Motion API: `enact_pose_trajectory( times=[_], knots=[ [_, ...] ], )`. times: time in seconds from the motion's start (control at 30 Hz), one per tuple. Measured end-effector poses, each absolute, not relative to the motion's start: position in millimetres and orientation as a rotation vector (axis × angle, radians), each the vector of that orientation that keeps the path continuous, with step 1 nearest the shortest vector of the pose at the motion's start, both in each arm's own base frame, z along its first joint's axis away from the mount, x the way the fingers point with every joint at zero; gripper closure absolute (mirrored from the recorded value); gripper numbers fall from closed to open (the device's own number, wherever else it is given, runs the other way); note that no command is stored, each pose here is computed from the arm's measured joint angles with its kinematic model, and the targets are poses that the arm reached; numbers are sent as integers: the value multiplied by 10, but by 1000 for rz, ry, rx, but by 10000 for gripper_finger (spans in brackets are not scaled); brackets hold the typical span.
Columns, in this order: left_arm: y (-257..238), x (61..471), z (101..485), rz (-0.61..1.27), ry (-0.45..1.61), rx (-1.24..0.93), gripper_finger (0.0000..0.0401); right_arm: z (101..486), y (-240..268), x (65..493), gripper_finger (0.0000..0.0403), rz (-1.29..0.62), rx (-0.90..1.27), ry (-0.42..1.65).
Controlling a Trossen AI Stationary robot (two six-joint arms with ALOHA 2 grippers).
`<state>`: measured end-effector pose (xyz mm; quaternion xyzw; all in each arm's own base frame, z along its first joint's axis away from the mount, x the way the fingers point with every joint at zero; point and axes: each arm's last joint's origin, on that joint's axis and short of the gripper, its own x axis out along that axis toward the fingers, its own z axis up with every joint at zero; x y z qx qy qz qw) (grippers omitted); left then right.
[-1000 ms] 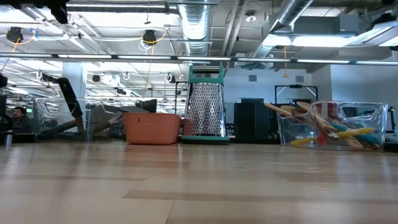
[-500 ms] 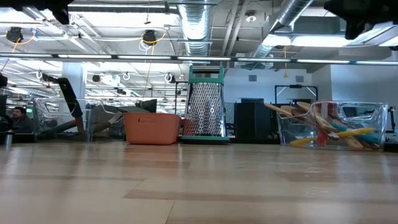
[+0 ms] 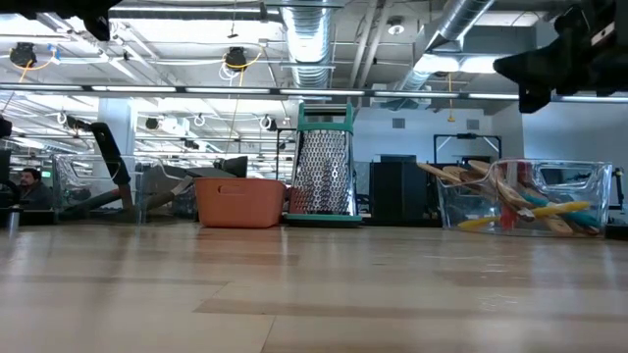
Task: Pick & Place Kitchen Items
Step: Return to Home Position
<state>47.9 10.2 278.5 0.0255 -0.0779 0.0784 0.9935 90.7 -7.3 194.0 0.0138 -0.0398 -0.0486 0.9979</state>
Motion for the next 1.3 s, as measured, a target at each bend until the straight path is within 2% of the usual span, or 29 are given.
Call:
enact_pose_trajectory(
  times=[0.2,0.37,0.63,1.03,1.3],
  knots=[
    [102,479,2785,157,-156,51,399,1761,-78,966,403,-102,-75,-107],
    [104,488,2774,159,-154,76,399,1732,-77,969,403,-98,-80,-76],
    [167,700,2337,157,-25,47,399,1714,-77,970,403,-98,-84,-59],
    [223,891,1805,155,57,40,399,1662,-82,979,403,-100,-86,-3],
    [235,932,1694,156,97,26,399,1658,-80,981,403,-100,-86,1]
  ],
)
